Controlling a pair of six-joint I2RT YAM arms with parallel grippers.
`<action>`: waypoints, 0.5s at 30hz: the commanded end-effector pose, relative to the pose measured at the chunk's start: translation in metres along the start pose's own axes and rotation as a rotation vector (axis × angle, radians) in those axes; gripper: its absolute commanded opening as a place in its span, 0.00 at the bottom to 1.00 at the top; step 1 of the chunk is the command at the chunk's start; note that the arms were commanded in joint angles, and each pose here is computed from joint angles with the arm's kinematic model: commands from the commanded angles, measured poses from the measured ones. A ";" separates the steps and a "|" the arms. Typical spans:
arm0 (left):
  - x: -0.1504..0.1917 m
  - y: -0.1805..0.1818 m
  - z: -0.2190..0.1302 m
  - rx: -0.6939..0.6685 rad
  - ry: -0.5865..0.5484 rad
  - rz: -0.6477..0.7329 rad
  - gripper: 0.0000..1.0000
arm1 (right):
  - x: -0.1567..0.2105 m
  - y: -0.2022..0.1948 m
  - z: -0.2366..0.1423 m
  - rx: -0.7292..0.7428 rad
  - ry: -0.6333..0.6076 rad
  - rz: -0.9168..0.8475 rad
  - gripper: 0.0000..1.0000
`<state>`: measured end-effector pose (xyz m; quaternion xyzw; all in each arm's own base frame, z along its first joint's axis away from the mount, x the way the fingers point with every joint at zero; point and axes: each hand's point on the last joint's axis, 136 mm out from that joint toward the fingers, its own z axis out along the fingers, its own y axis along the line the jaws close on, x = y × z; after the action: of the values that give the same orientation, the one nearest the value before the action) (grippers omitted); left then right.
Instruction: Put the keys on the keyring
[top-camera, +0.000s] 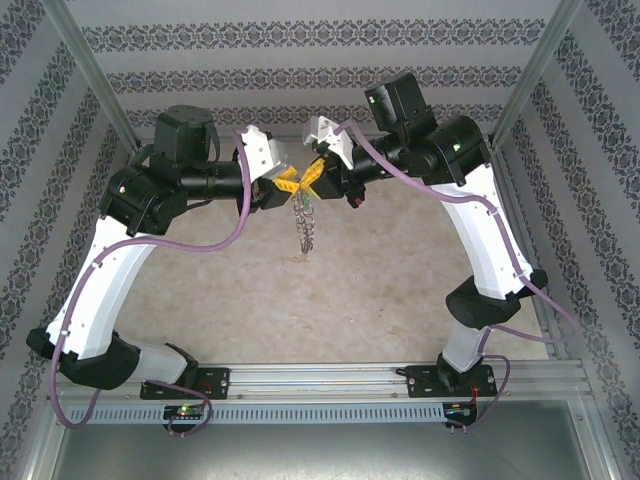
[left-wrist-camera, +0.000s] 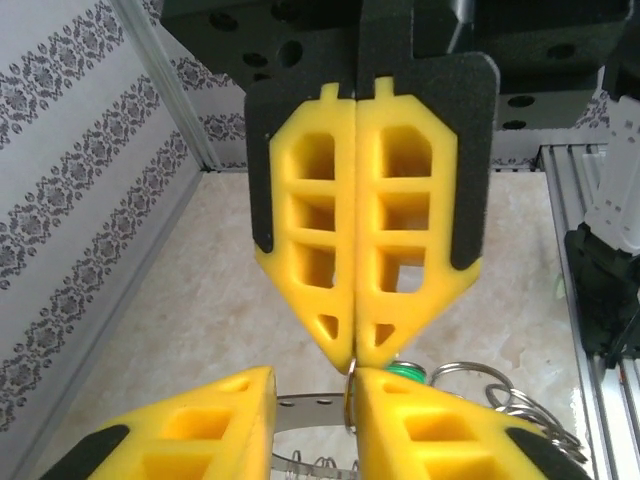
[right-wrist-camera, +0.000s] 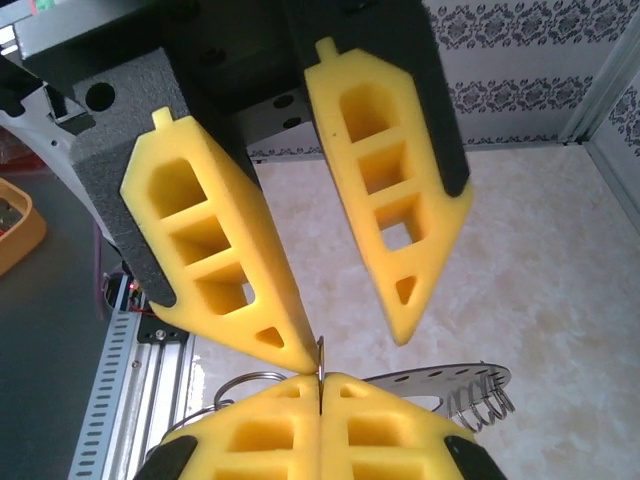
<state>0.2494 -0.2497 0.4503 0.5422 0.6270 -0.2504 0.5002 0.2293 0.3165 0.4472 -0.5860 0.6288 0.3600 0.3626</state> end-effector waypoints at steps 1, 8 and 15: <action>0.016 -0.007 0.007 0.027 0.050 -0.035 0.28 | -0.034 0.028 -0.019 -0.043 -0.129 -0.122 0.00; 0.012 -0.009 0.007 0.037 0.030 -0.039 0.17 | -0.033 0.031 -0.019 -0.048 -0.124 -0.120 0.00; 0.008 -0.010 0.005 0.038 0.016 -0.041 0.20 | -0.027 0.030 -0.014 -0.040 -0.097 -0.112 0.00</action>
<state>0.2448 -0.2519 0.4447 0.5418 0.6305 -0.2631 0.4896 0.2241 0.3180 0.4528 -0.5902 0.6179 0.3642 0.3705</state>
